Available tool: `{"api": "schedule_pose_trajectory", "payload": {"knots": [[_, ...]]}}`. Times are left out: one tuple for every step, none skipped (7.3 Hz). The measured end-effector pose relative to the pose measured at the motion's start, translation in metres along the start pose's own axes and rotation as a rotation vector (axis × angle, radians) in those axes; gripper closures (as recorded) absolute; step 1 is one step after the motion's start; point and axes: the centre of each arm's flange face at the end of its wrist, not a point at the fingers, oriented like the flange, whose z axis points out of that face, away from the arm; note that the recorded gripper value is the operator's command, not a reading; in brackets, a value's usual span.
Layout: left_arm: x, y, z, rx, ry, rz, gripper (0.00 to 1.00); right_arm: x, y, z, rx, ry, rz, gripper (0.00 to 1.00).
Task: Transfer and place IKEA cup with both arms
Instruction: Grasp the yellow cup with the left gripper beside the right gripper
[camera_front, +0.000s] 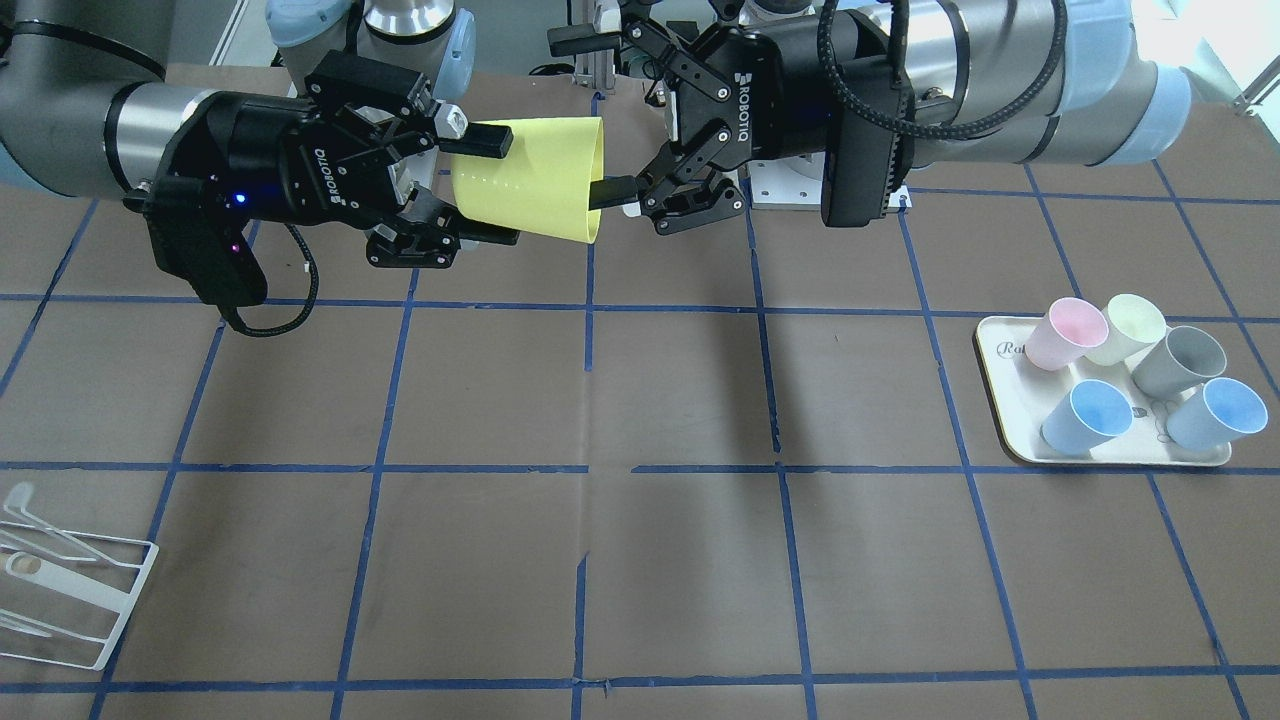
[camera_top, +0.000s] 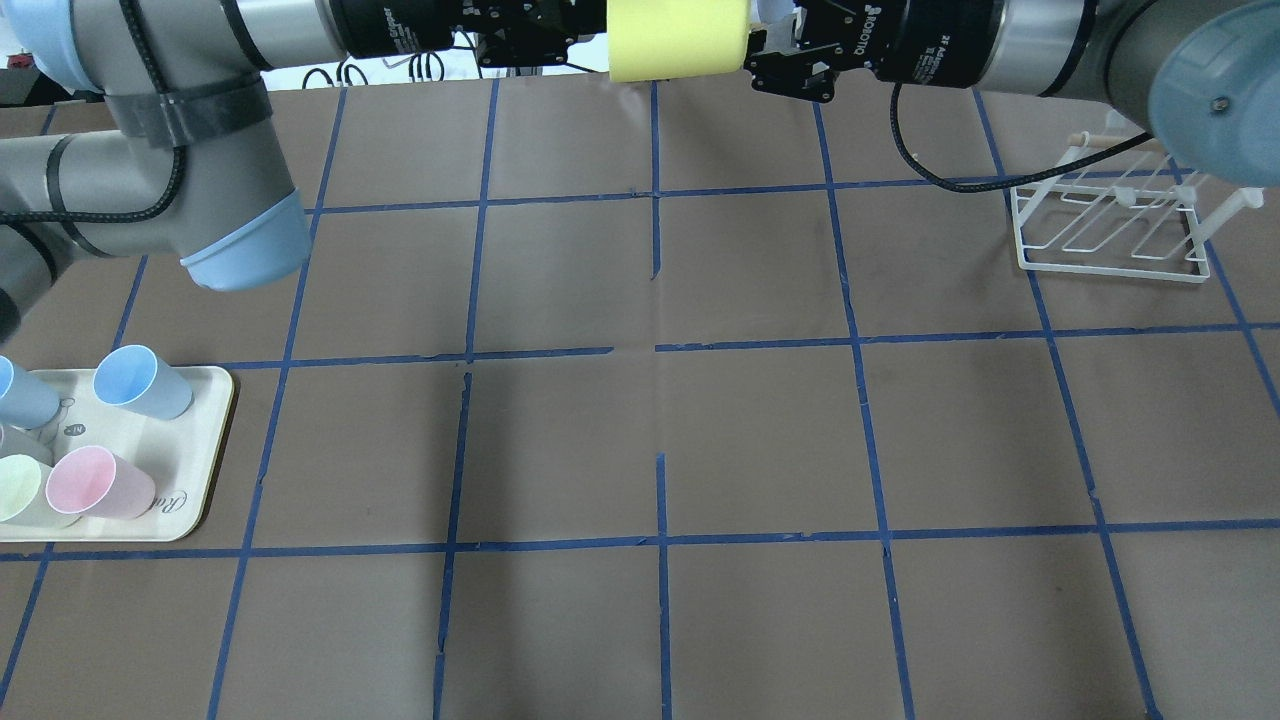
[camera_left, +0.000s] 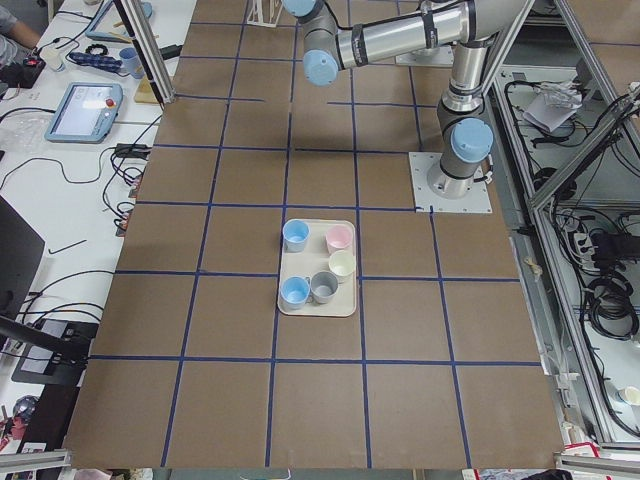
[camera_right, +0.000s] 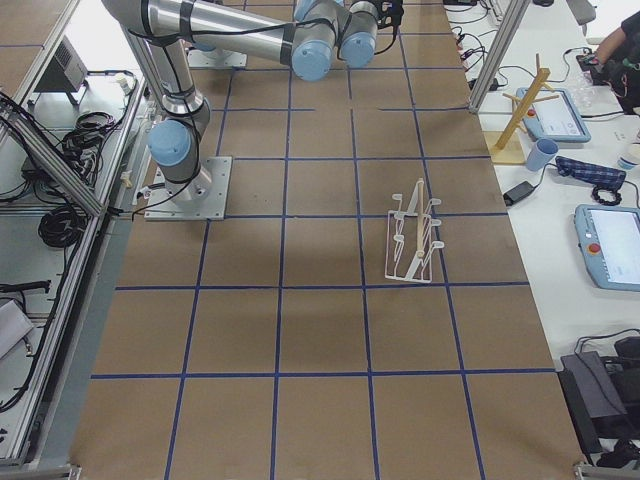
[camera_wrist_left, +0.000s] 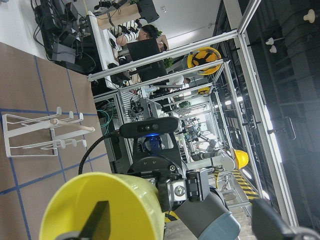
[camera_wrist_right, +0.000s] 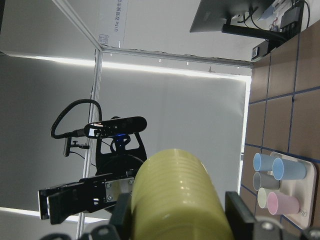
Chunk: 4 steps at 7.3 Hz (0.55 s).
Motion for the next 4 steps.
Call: {"api": "schedule_pose_trajectory", "payload": {"knots": [[-0.0034,-0.0007,-0.0002,0.009,-0.005,-0.002,0.08,-0.0005,0.0001,0.0,0.0,0.0,-0.001,0.83],[-0.0063,-0.0027,-0.0001,0.019,-0.013,-0.008,0.16,-0.0007,0.0001,0.0,0.0,0.0,-0.001,0.83],[-0.0075,-0.0036,-0.0002,0.024,-0.018,-0.012,0.26,-0.0006,0.0001,-0.0001,0.0,0.0,0.0,0.83],[-0.0077,-0.0041,-0.0002,0.027,-0.02,-0.012,0.37,-0.0003,0.0001,-0.0001,0.0,0.0,0.002,0.83]]}}
